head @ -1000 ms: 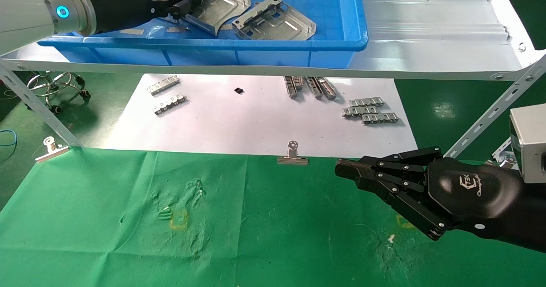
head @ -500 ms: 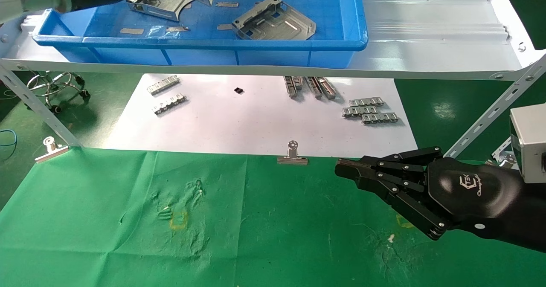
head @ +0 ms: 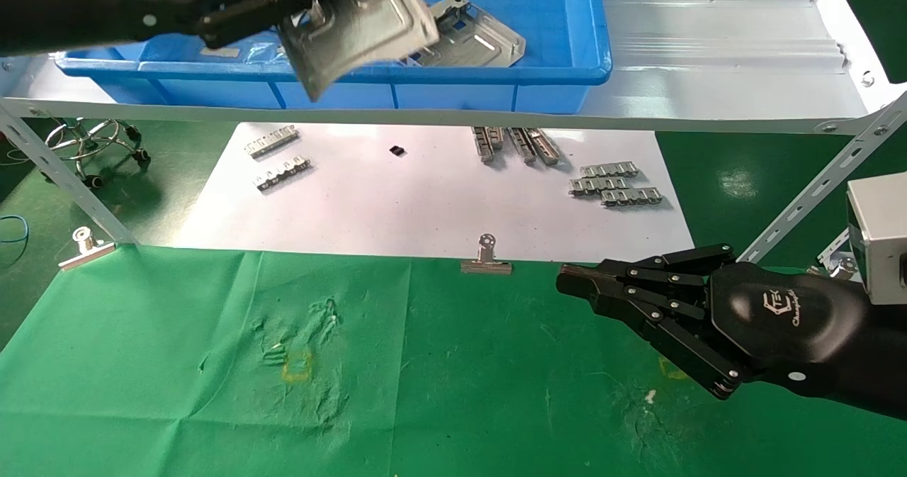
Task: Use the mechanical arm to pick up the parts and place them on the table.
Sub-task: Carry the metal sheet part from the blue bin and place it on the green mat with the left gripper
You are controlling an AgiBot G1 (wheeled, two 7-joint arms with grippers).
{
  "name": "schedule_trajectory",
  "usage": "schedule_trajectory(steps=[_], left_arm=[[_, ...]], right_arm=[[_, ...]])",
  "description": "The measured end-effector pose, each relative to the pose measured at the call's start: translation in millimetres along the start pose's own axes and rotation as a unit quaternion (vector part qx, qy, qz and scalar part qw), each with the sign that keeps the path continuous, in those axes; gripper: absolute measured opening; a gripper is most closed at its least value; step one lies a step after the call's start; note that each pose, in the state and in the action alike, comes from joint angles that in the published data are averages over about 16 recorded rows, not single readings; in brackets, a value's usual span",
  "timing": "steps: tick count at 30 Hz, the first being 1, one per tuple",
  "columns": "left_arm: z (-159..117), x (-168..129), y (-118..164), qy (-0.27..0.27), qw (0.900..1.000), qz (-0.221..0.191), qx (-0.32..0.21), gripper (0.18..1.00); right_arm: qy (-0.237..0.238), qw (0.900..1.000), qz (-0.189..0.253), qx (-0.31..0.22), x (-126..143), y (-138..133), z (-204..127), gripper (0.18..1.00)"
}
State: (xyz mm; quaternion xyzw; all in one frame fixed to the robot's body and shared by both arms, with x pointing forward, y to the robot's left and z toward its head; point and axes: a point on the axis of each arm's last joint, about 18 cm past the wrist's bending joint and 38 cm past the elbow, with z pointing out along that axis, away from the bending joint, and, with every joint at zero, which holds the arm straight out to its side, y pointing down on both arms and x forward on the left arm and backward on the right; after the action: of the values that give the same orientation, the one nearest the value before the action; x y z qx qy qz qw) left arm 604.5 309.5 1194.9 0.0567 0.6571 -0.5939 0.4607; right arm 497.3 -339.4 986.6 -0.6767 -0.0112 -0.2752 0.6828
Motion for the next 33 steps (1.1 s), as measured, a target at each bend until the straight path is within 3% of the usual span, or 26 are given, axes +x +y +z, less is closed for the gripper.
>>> schedule_trajectory(steps=[7, 14, 24, 33], left_arm=[[-23, 29, 15, 0.061, 0.9961, 0.062, -0.012, 0.276], [-42, 65, 48, 0.115, 0.9875, 0.096, -0.049, 0.276], [-63, 118, 120, 0.191, 0.9674, 0.092, -0.138, 0.276], [-69, 127, 176, 0.185, 0.9557, 0.086, -0.212, 0.276]], right_arm=[[0.000, 1.000, 0.000, 0.000, 0, 0, 0, 0.192], [0.000, 1.000, 0.000, 0.000, 0, 0, 0, 0.192], [0.000, 1.000, 0.000, 0.000, 0, 0, 0, 0.192], [0.000, 1.000, 0.000, 0.000, 0, 0, 0, 0.192]])
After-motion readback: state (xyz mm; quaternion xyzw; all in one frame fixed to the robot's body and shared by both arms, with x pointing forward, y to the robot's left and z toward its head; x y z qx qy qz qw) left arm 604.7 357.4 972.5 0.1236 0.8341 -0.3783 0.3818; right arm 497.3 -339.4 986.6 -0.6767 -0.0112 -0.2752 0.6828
